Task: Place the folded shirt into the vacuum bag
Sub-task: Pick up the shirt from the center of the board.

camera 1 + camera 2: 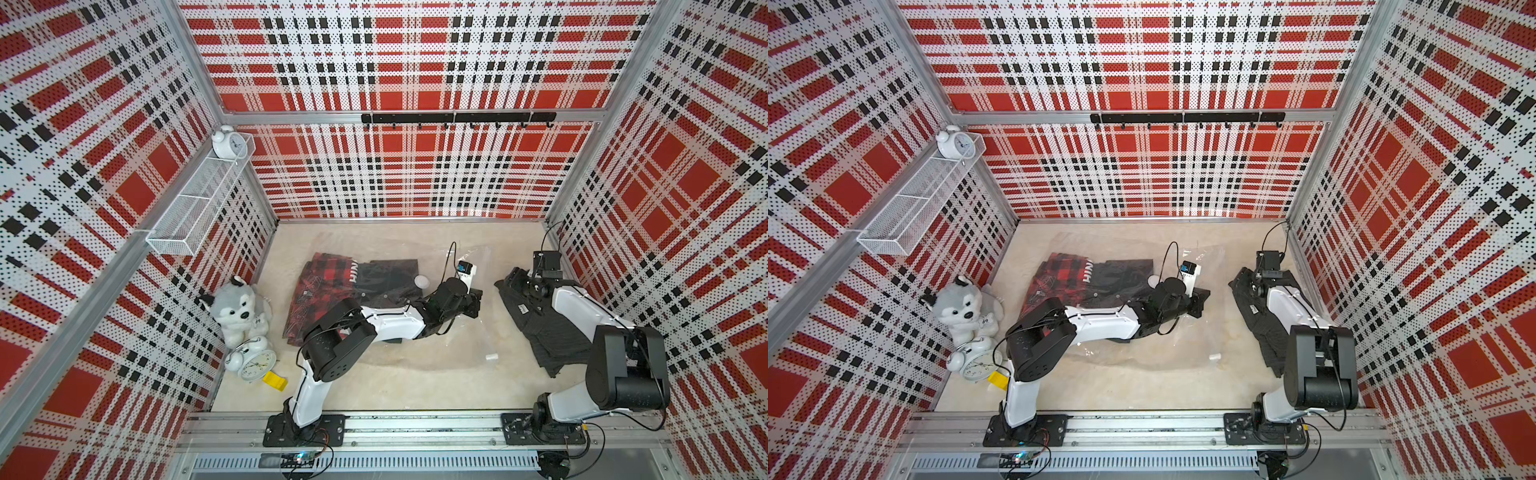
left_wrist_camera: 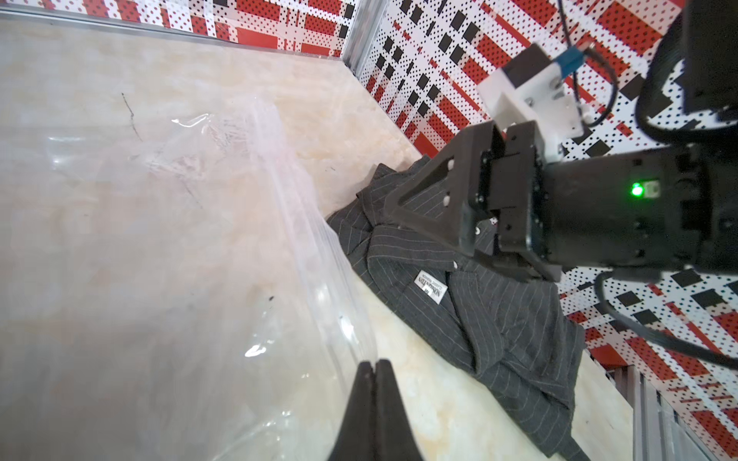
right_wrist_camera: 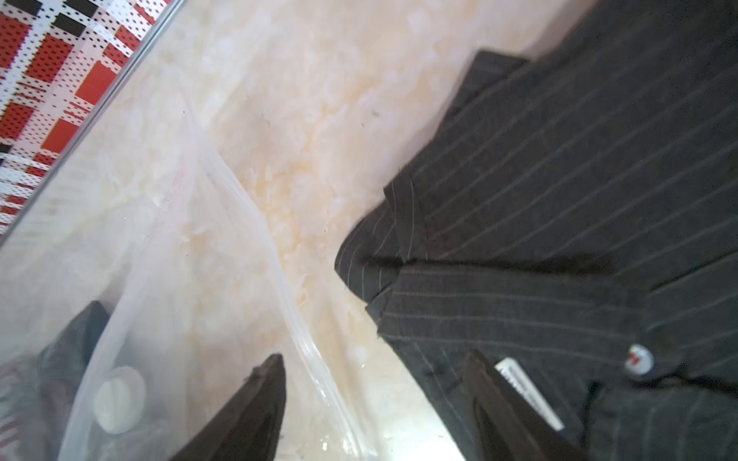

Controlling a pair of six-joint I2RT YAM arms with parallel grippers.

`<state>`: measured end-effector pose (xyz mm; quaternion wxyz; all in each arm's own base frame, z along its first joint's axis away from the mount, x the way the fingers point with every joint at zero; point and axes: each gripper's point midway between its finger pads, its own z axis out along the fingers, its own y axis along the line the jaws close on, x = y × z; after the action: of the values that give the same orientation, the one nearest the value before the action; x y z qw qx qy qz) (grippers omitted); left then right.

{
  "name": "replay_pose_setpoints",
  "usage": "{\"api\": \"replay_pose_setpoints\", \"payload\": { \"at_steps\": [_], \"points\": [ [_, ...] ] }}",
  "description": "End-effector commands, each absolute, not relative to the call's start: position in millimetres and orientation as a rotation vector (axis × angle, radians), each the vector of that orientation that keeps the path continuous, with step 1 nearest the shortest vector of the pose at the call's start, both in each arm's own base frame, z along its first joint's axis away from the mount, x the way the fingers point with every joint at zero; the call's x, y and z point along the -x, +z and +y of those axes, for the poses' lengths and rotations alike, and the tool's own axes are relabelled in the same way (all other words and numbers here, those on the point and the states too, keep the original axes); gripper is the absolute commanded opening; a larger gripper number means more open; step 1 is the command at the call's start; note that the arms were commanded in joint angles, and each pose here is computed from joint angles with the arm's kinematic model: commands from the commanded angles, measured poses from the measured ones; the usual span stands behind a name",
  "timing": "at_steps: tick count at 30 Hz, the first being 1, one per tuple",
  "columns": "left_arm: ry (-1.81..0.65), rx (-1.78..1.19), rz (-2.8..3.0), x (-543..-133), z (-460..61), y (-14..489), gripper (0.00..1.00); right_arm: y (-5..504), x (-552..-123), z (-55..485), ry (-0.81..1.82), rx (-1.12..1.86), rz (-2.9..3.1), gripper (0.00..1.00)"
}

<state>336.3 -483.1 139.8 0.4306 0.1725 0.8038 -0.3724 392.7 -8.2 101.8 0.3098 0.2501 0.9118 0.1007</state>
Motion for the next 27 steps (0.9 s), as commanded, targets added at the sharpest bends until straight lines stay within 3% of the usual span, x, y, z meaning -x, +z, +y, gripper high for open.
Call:
{"api": "replay_pose_setpoints", "payload": {
  "at_steps": [1, 11, 20, 23, 27],
  "points": [
    [-0.931, -0.402, 1.992, -351, -486, 140, 0.00, 82, -380, -16, 0.032, -0.464, 2.566, 0.72],
    [-0.925, -0.424, 2.005, -350, -493, 132, 0.00, 50, -405, 2, -0.160, -0.174, 2.702, 0.70],
    [-0.907, -0.431, 2.024, -347, -497, 126, 0.00, 18, -409, -3, -0.255, -0.146, 2.783, 0.69],
    [-0.899, -0.427, 2.027, -348, -496, 126, 0.00, 8, -406, 4, -0.196, -0.162, 2.817, 0.59],
    [-0.894, -0.422, 2.026, -349, -495, 127, 0.00, 2, -400, 10, -0.096, -0.214, 2.828, 0.30]
  ]
}}
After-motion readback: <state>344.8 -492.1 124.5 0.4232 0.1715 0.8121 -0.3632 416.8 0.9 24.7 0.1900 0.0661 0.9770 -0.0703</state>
